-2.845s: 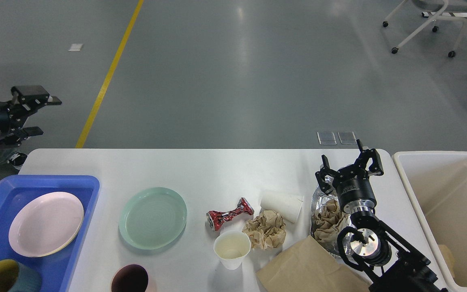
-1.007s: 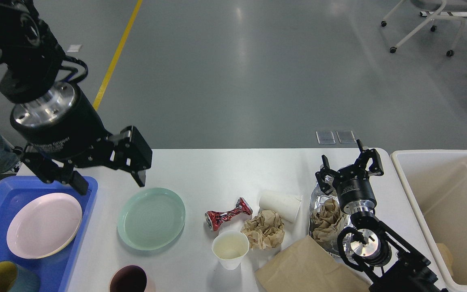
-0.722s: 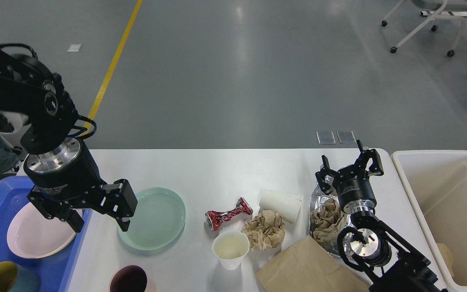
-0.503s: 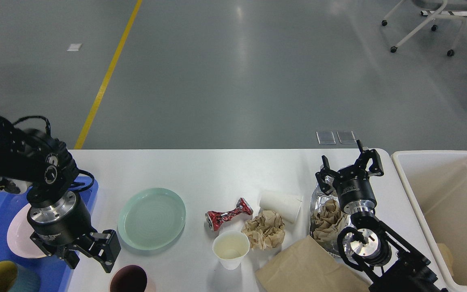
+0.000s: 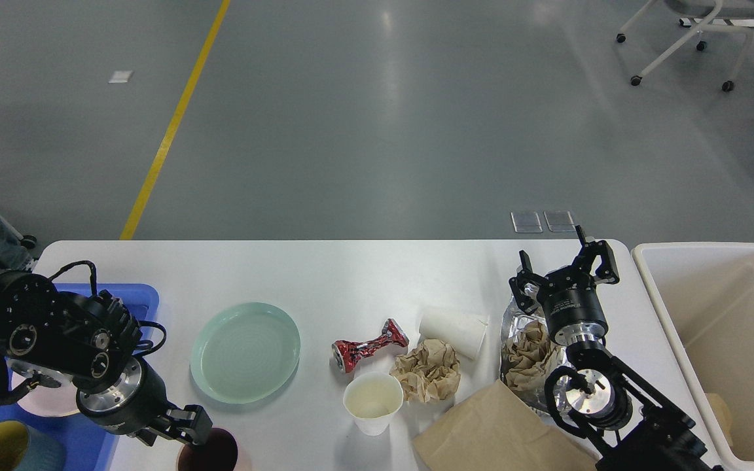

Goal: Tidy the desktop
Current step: 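Lower the left gripper to the pink cup near the tray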

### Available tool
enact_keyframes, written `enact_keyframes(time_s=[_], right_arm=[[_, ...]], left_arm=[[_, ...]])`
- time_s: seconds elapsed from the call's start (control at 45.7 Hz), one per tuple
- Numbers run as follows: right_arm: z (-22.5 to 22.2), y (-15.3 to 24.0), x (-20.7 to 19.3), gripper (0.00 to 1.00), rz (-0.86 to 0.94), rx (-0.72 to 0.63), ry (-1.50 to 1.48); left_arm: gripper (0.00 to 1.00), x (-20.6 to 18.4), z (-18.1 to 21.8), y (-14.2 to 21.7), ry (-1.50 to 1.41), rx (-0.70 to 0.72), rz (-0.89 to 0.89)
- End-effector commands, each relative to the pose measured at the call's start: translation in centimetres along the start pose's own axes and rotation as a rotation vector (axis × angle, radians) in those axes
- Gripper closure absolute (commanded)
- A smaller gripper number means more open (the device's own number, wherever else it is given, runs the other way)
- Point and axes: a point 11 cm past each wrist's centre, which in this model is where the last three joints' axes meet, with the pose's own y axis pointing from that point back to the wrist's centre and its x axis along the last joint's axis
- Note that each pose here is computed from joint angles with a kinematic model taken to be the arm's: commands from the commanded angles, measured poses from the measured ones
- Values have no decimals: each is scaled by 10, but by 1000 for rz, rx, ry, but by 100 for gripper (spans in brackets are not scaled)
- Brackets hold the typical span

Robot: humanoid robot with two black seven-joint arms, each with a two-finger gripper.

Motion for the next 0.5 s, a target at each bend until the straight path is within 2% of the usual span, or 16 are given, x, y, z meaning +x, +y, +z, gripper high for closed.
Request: enact_keyframes(time_s=[0.0,0.197,0.35,0.416,0.481], right_arm=[[0,0,0,0,0,1,0],[0,0,0,0,-1,0,-1],[0,0,0,0,0,0,0],[0,0,0,0,-1,0,-1],[0,0,0,0,-1,0,-1]], left_arm=[[28,-2,6,-12,-11,-11,-17],[31,-4,8,-31,-27,2,-36],[54,-8,10,-37,-34,-1,-52],[57,-10,10,-40,-34,-3,-59],[66,-11,12,-42,-41,-2,-63]])
